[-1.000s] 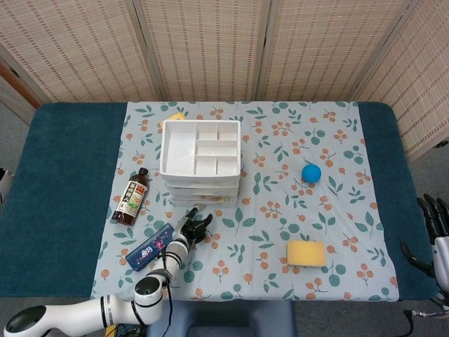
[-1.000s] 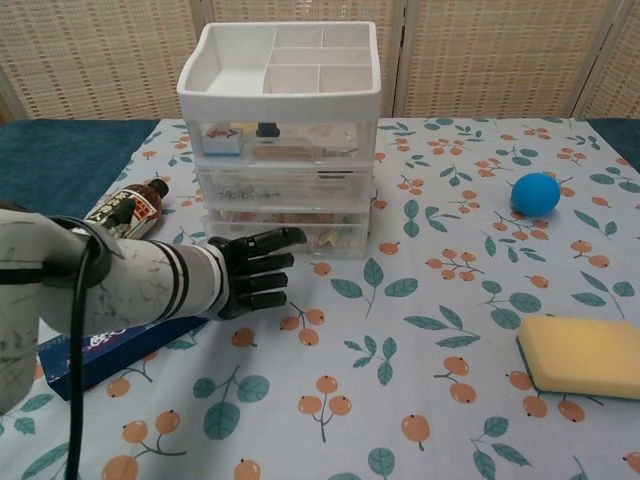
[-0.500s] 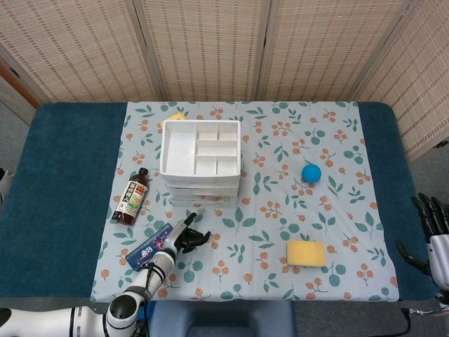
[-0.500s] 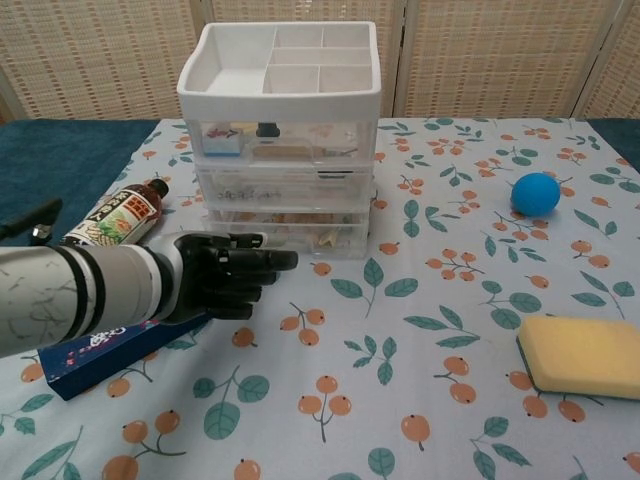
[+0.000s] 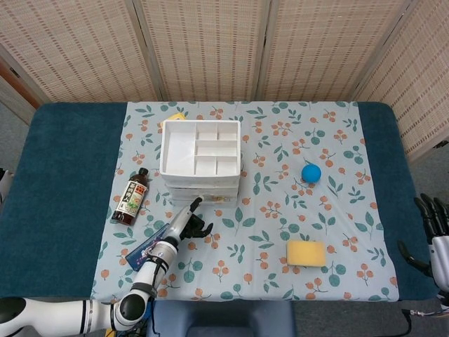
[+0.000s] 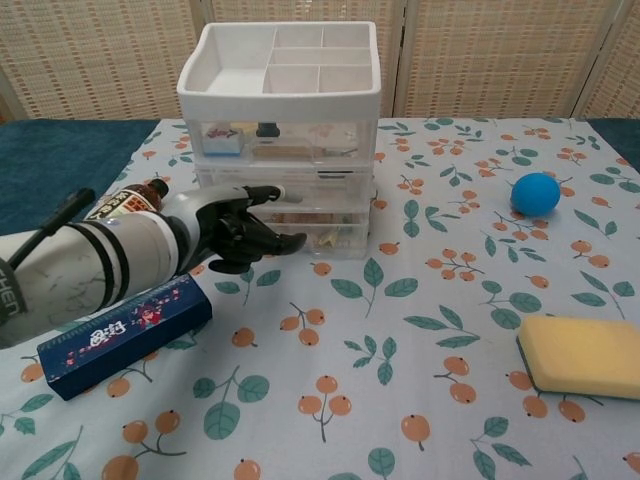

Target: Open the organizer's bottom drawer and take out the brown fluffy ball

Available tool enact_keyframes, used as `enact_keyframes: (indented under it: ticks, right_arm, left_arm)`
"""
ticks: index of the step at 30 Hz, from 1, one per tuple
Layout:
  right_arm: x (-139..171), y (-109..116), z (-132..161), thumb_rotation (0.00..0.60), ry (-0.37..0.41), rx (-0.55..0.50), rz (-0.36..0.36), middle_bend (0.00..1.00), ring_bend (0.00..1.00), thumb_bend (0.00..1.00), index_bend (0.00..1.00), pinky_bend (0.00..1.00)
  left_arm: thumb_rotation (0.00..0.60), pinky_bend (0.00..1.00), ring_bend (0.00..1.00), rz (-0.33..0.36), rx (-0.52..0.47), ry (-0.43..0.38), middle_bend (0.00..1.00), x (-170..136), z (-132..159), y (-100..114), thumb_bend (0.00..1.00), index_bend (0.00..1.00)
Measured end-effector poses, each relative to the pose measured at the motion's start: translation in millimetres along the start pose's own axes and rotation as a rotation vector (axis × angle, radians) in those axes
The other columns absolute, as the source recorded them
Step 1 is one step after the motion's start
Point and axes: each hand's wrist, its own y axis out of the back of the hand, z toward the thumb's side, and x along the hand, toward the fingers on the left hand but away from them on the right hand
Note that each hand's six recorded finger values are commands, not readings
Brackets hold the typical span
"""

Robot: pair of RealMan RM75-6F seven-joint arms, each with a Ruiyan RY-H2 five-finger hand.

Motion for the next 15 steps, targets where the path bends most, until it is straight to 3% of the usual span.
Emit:
enact_keyframes:
  ticks: [15]
  right_arm:
    - [-0.6,-1.1,-1.8,0.6,-0.006,-0.001,0.004,0.03,0.01,0.31,0.0,0.07]
  left_arm:
    - [0.6,1.0,1.0,0.041,0.096,0.041,0.96,15.7,-11.1,4.6,0.4,0.13]
